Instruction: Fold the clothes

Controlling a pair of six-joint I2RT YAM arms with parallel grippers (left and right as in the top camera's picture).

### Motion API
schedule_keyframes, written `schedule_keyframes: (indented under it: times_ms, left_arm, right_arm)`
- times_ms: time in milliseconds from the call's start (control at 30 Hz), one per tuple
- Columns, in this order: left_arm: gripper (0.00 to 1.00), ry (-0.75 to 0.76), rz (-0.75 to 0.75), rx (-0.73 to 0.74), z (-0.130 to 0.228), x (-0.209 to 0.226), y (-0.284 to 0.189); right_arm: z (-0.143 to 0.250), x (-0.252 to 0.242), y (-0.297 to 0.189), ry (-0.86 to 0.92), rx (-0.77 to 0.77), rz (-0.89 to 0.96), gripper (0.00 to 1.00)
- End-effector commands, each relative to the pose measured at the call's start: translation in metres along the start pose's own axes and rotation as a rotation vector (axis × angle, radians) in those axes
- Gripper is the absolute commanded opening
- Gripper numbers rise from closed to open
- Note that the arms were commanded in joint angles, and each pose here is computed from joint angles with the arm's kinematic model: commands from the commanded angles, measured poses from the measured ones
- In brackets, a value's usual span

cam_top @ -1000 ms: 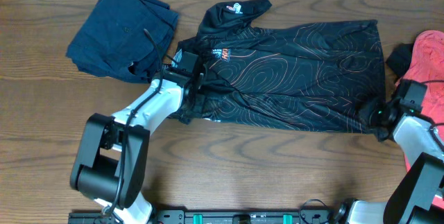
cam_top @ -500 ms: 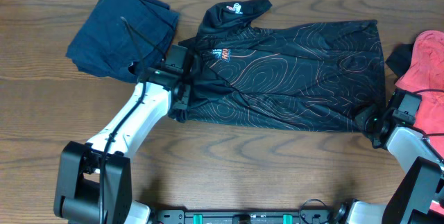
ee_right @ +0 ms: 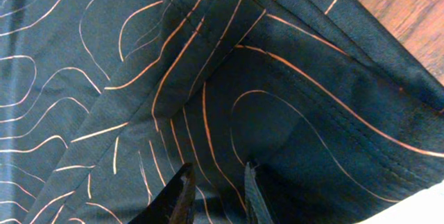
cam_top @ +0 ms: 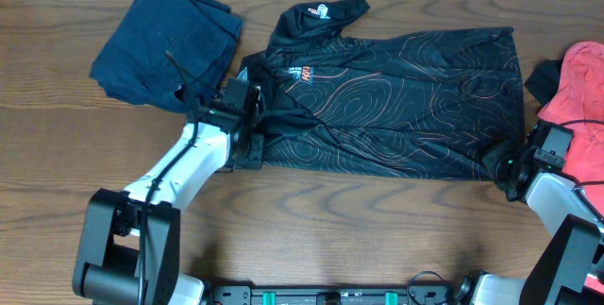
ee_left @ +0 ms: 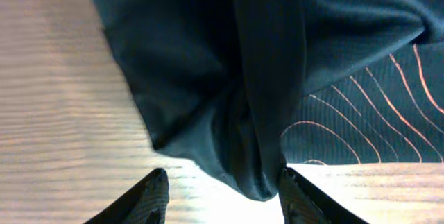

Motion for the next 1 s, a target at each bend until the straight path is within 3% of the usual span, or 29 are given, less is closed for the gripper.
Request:
schedule_keyframes:
  times_ms: [0, 67, 167, 200, 533, 967]
  left_arm:
    - [0.52, -0.016, 0.033, 0.025, 0.011, -0.001, 0.012]
    - [0.40, -0.016, 0.021, 0.014, 0.013, 0.001, 0.016]
    - [0.11, -0.018, -0.059, -0.038, 0.006, 0.011, 0.017]
    - [0.07, -0.019, -0.092, -0.067, 0.002, 0.015, 0.016]
    - [0.06, -0.029, -0.391, -0.283, -0.036, 0.045, -0.013]
    - [0.07, -0.052, -0.527, -0.371, -0.054, 0.069, -0.030]
  right_arm:
    - [0.031, -0.016, 0.011, -0.017, 0.107, 0.066, 0.25]
    - [0.031, -0.016, 0.011, -0.024, 0.108, 0.062, 0.25]
    - [0.030, -0.015, 0.011, -0.035, 0.106, 0.057, 0.25]
    - [0.030, -0.015, 0.011, -0.035, 0.105, 0.056, 0.25]
    - [0.030, -0.020, 0.012, -0.043, 0.096, 0.092, 0.19]
    - [0.033, -0.027, 0.012, -0.043, 0.093, 0.137, 0.20]
Point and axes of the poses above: each gripper's point midway between its finger pads, its own y axis out along the fingers, its own x axis along the line the jaws close on, z = x × y, the point moved 5 cm from there along -y, back along the fingers, and after that the axes turned 10 degrees about -y, right-handed, at the moved point
